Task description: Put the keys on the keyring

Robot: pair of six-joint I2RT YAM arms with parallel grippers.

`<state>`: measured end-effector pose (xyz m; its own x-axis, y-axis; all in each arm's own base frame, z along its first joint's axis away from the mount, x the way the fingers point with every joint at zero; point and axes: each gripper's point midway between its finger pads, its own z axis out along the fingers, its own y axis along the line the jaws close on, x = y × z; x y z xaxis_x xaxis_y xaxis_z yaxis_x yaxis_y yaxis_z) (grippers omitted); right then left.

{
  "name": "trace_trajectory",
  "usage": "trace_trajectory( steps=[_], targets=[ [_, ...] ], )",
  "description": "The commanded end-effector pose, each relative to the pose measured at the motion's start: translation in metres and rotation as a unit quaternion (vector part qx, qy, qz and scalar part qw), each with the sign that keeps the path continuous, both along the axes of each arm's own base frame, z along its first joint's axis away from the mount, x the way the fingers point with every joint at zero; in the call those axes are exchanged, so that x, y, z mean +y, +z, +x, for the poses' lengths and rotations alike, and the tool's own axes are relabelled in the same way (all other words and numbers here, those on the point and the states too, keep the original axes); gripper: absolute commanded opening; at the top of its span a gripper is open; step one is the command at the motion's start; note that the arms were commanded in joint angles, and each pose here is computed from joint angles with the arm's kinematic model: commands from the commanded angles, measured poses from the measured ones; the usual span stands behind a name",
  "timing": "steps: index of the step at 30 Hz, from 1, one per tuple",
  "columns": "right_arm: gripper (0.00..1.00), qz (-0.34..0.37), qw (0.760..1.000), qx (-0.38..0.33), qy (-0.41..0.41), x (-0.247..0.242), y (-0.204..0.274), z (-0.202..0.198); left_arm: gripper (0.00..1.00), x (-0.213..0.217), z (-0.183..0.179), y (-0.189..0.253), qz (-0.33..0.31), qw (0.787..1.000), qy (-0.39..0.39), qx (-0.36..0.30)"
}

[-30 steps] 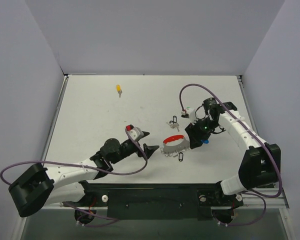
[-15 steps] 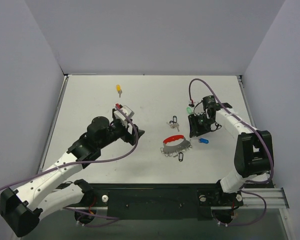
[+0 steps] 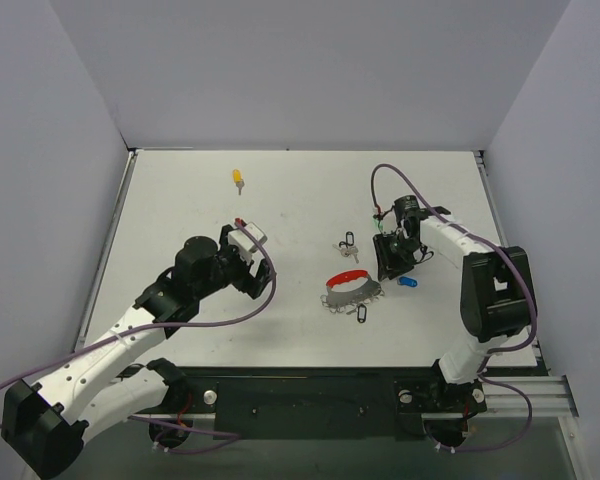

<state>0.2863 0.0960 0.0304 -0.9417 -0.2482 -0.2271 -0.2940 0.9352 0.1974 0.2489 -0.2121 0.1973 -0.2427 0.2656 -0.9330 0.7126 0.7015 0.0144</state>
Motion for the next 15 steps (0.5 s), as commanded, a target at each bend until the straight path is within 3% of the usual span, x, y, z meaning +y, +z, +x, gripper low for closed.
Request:
trace_trajectory(
  steps=[1, 12, 15],
  targets=[
    [0.29, -0.006, 1.000, 0.004, -0.003, 0.0048, 0.0043, 0.0037, 0.87, -0.0025, 0.0022, 0.0113, -0.011, 1.000, -0.015, -0.016],
    [0.24, -0.004, 1.000, 0.019, -0.002, 0.0096, -0.0014, 0.0032, 0.86, -0.0046, 0.0005, 0.0110, -0.014, 1.000, -0.024, -0.014],
    [0.18, -0.008, 1.000, 0.022, -0.003, 0.0083, -0.0030, 0.0024, 0.86, -0.0058, -0.0006, 0.0106, -0.015, 0.999, -0.027, -0.012]
  ],
)
